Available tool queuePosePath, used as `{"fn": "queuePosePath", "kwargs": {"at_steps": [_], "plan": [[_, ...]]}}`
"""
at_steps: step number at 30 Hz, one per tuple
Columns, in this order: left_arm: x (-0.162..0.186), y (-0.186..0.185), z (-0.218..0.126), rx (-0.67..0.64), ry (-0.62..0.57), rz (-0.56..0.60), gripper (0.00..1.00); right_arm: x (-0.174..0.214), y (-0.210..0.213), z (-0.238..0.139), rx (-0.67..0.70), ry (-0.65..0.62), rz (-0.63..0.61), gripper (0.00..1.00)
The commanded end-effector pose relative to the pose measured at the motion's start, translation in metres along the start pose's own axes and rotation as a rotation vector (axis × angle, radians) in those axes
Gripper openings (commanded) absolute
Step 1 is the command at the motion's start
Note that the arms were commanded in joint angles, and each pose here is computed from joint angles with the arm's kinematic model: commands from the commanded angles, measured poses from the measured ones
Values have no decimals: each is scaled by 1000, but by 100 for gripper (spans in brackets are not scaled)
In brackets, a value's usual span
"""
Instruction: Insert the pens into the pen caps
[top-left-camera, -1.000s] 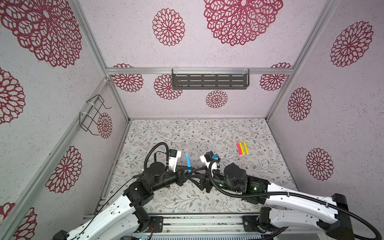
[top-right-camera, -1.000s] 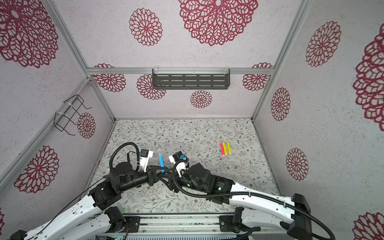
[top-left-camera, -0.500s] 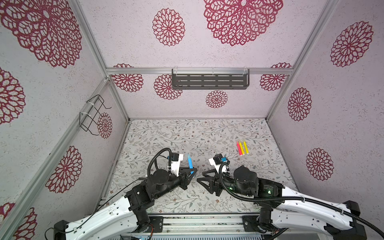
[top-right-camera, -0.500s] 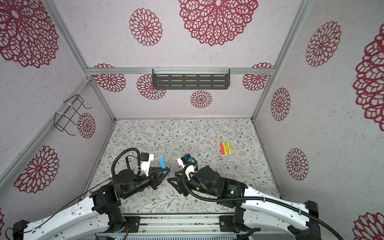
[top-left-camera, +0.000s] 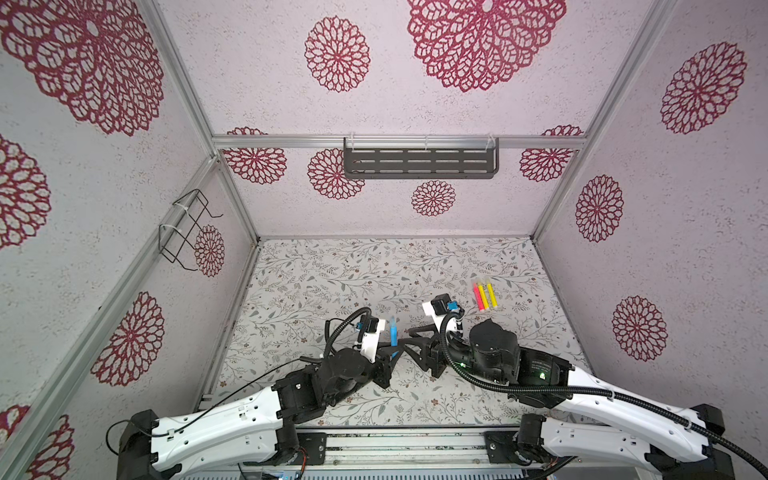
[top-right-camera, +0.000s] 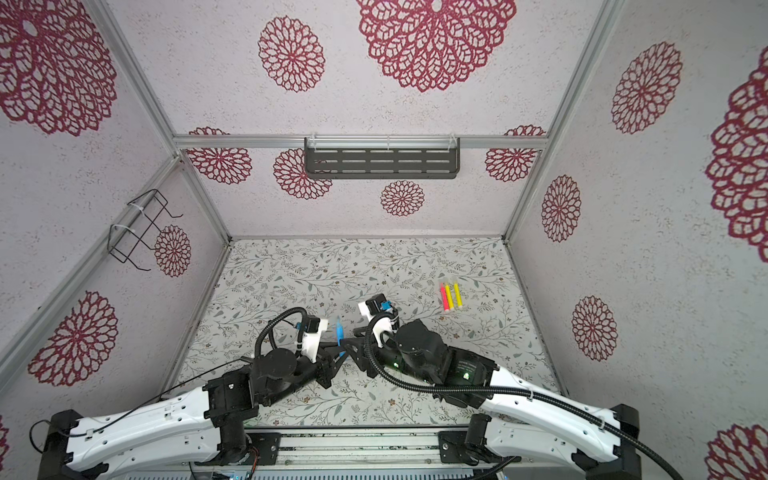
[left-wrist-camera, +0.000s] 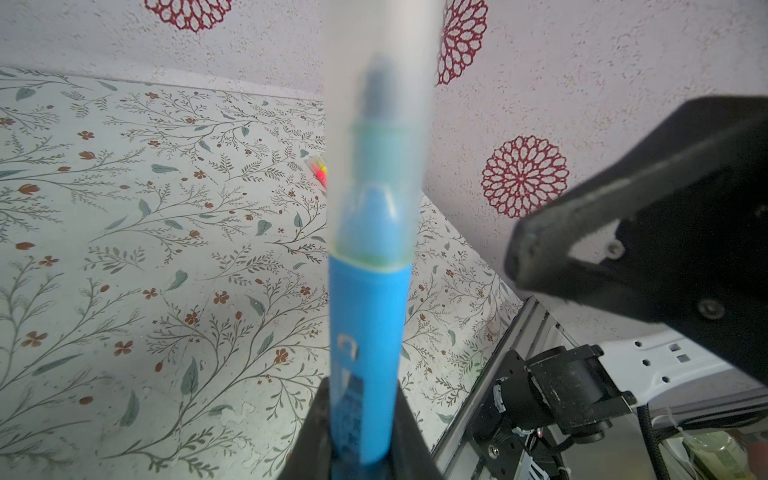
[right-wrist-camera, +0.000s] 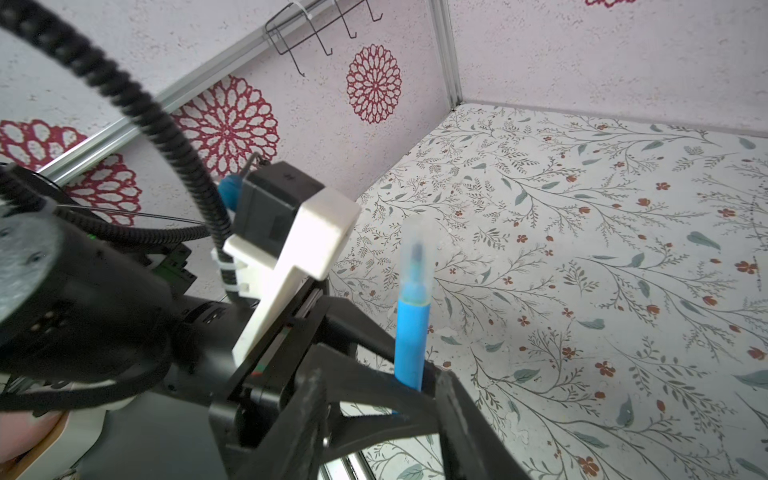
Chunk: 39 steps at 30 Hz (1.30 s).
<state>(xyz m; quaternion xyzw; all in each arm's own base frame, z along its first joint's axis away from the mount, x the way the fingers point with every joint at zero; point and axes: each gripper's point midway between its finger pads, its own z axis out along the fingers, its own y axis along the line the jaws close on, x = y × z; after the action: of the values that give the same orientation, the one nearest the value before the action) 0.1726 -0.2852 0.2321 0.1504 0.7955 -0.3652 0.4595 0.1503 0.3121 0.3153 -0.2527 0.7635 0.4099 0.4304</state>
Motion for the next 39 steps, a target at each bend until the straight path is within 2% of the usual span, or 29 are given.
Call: {"fn": "queuePosePath", "kwargs": {"at_steps": [1,7,16,17,19,21,27,33,36,39], "plan": [[-16,-12,0,17,-61,5,0,-16,2,1,-15,-42,-8,44],[-11,-18,5,22,-50,19,0,-8,-3,16,-38,-19,22,40],[-11,-25,7,37,-45,37,0,17,-11,36,-40,34,68,40],[-10,-25,8,37,-42,37,0,17,-11,35,-42,31,71,34],[-9,-25,8,39,-41,37,0,18,-12,33,-39,27,75,15],[-8,-25,8,41,-38,38,0,19,-13,31,-38,23,75,0],[-9,-23,7,32,-39,44,0,15,-13,25,-43,-2,83,0],[-11,-17,2,2,-40,47,35,12,-21,17,-3,-19,82,0],[-13,-10,-2,-25,-53,40,45,11,-26,12,24,-28,81,0],[-16,-2,-8,-56,-76,30,50,9,-33,6,60,-37,76,0]]}}
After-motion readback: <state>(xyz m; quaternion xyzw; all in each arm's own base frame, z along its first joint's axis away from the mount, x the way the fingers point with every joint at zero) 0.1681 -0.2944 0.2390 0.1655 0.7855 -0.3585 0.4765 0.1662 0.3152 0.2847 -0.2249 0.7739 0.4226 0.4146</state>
